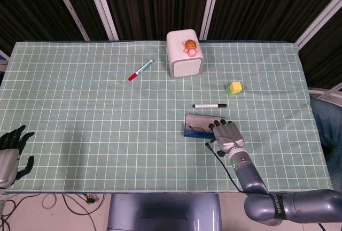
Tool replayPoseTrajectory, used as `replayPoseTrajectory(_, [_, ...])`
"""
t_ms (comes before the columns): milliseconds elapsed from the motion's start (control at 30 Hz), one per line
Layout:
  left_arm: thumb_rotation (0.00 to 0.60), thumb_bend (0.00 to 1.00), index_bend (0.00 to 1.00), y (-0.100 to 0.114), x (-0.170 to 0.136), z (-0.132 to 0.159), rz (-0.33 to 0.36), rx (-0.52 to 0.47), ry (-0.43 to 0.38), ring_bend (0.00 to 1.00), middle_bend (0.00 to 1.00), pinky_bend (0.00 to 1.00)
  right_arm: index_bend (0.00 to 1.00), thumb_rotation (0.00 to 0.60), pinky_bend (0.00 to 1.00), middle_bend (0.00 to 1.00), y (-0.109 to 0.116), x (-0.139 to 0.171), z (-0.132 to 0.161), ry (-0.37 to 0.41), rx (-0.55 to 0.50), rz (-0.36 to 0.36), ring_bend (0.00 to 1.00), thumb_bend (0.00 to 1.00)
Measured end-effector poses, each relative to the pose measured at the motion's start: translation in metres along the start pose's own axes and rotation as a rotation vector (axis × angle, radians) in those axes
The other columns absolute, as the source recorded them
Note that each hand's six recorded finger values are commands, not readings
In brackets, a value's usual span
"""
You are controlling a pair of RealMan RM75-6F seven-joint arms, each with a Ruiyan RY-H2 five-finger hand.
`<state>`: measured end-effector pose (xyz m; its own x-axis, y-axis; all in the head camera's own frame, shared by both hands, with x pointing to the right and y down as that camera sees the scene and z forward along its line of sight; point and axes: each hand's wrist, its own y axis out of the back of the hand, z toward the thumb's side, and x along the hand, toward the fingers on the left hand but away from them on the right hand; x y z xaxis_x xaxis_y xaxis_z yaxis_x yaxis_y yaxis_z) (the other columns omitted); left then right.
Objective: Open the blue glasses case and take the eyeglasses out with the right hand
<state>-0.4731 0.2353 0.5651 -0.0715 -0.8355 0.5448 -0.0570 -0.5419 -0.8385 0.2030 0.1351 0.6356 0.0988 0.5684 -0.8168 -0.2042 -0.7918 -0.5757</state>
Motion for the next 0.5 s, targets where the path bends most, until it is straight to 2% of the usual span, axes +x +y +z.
replayPoseTrajectory(167, [0.6,0.46,0.15,0.0,0.0,-0.001,-0.002,-0.005,0.004,0.0,0.0,0.07,0.2,0.6,0.24,0.18,-0.004,-0.003,-0.006,-0.018,-0.013,0.009,0.15,0.25])
replayPoseTrajectory(500, [0.6,0.46,0.15,0.0,0.0,-0.001,-0.007,-0.007,0.006,0.0,0.0,0.07,0.25,0.6,0.24,0.06,-0.013,0.001,-0.017,-0.059,0.017,0.02,0.12,0.24])
